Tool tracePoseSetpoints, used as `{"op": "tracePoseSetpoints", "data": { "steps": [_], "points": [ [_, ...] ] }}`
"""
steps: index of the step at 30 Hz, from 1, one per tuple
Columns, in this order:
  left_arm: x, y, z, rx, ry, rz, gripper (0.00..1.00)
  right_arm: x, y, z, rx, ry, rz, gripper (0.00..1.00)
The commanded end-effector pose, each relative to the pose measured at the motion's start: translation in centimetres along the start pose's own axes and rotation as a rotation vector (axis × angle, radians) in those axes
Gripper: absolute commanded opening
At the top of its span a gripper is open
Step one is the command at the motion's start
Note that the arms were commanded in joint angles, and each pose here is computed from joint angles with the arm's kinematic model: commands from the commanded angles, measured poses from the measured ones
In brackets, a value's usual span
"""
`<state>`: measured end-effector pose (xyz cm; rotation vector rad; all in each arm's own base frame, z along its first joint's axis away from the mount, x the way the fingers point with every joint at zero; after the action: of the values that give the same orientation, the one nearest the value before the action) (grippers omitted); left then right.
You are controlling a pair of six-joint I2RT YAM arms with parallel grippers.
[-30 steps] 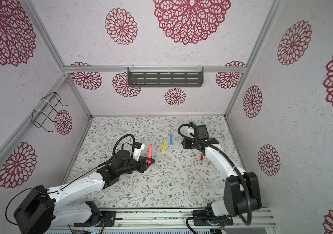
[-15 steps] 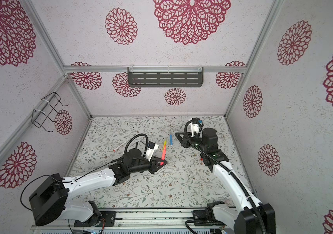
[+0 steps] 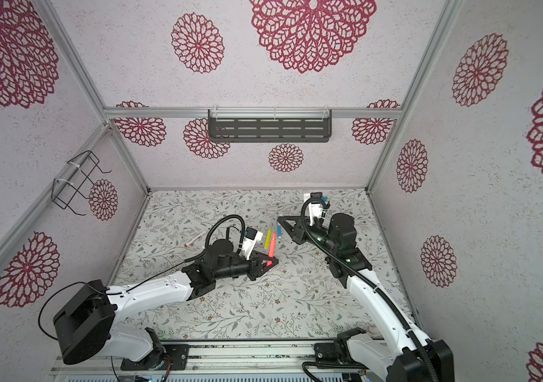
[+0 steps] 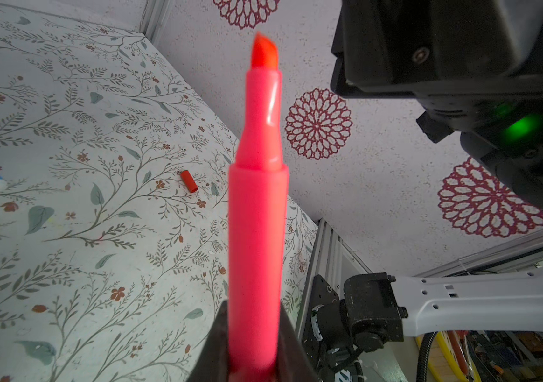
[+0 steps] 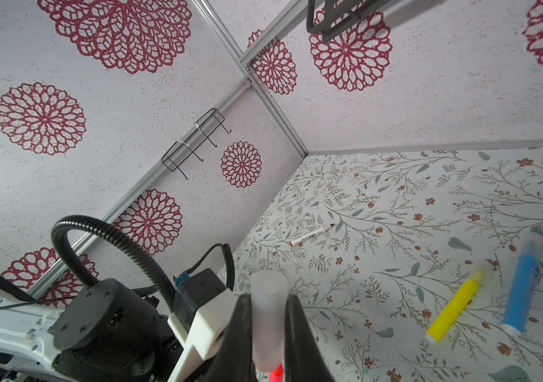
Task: Insert the pens into the pen caps
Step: 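Grasp the translucent cap with the right gripper and lift it, then carry the translucent cap over the pink highlighter tip held by the left gripper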
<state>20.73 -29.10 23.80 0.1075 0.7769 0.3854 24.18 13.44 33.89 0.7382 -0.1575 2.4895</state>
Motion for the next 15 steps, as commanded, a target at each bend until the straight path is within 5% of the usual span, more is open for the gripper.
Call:
{"op": "tracePoseSetpoints", "data": {
  "steps": [1, 15],
  "points": [
    [-1.25, -0.29, 1.02, -0.022, -0.024, -0.045, 0.0, 1.4, 0.16, 1.01, -0.042, 0.051, 0.069, 0.09],
    [-2.13, 0.07, 1.92, -0.041, -0.054, -0.05, 0.0, 2.37, -0.13, 0.65, -0.022, 0.062, 0.129, 0.09]
  ]
}}
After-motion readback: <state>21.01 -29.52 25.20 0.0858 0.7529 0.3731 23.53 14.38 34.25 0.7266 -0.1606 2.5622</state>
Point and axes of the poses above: each gripper's point midway between its finger pads, its own y axis back along the fingers, its own x axis along the line the jaws close on, z = x × y, the point moved 10 cm from there along y, back along the fingers, and after that the axes turned 5 degrees about y, right-handed, at the moved point
